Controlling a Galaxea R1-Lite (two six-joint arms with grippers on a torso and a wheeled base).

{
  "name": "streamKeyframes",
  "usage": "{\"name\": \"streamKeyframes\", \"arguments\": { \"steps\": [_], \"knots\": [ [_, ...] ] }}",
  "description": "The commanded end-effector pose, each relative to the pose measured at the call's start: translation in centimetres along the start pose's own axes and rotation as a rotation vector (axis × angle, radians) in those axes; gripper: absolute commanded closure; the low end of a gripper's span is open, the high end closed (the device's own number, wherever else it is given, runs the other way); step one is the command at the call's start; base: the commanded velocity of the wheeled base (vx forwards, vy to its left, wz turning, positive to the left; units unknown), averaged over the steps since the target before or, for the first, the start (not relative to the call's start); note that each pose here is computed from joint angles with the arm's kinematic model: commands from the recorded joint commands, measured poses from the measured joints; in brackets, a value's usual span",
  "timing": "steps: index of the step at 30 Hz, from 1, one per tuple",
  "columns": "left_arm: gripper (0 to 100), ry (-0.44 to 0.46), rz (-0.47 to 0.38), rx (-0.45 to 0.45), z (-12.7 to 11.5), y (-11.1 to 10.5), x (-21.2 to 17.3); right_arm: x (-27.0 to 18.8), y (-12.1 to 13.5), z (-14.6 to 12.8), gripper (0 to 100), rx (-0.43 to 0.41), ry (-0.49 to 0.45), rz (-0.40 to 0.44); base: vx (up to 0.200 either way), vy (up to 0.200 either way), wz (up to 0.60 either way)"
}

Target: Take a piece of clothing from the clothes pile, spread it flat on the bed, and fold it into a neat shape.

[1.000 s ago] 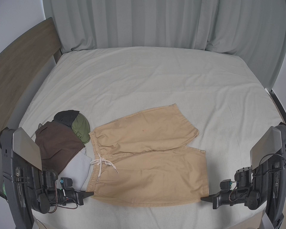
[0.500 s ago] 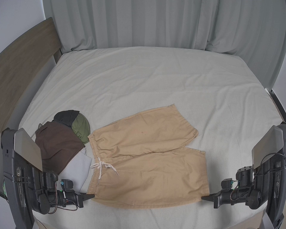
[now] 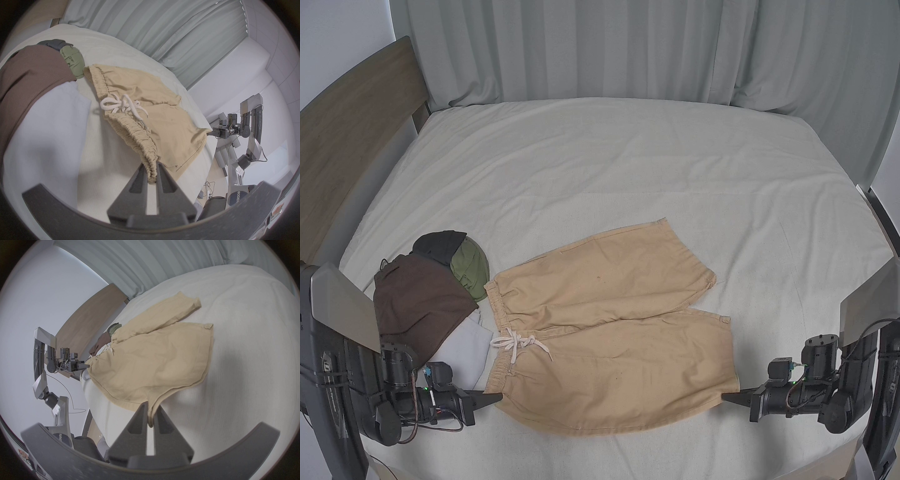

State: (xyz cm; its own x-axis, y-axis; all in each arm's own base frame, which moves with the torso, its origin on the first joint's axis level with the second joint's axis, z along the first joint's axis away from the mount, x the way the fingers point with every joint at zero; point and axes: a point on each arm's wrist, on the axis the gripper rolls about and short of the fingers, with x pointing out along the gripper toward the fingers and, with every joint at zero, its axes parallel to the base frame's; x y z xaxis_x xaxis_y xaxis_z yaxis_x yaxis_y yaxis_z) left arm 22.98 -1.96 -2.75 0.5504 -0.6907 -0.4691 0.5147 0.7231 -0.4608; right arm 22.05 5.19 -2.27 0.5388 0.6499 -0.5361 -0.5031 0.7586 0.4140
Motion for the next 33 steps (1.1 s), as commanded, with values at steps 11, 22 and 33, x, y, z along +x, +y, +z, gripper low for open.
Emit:
{"name": "streamKeyframes", "arguments": {
  "steps": [11, 22, 33],
  "knots": [
    [100, -0.07, -0.008, 0.015, 1.9, -0.2, 0.1, -0.5, 1.0, 1.8, 100, -0.016, -0.08, 0.023, 0.0, 0.0, 0.0],
    [100, -0.107, -0.006, -0.015, 2.9, 0.2, 0.6, -0.5, 1.1, 3.1, 100, -0.025, -0.137, 0.031, 0.0, 0.0, 0.0],
    [100, -0.138, 0.015, -0.028, 3.6, 0.6, 1.0, -0.3, 1.3, 4.3, 100, -0.008, -0.186, 0.04, 0.0, 0.0, 0.0]
  ]
}}
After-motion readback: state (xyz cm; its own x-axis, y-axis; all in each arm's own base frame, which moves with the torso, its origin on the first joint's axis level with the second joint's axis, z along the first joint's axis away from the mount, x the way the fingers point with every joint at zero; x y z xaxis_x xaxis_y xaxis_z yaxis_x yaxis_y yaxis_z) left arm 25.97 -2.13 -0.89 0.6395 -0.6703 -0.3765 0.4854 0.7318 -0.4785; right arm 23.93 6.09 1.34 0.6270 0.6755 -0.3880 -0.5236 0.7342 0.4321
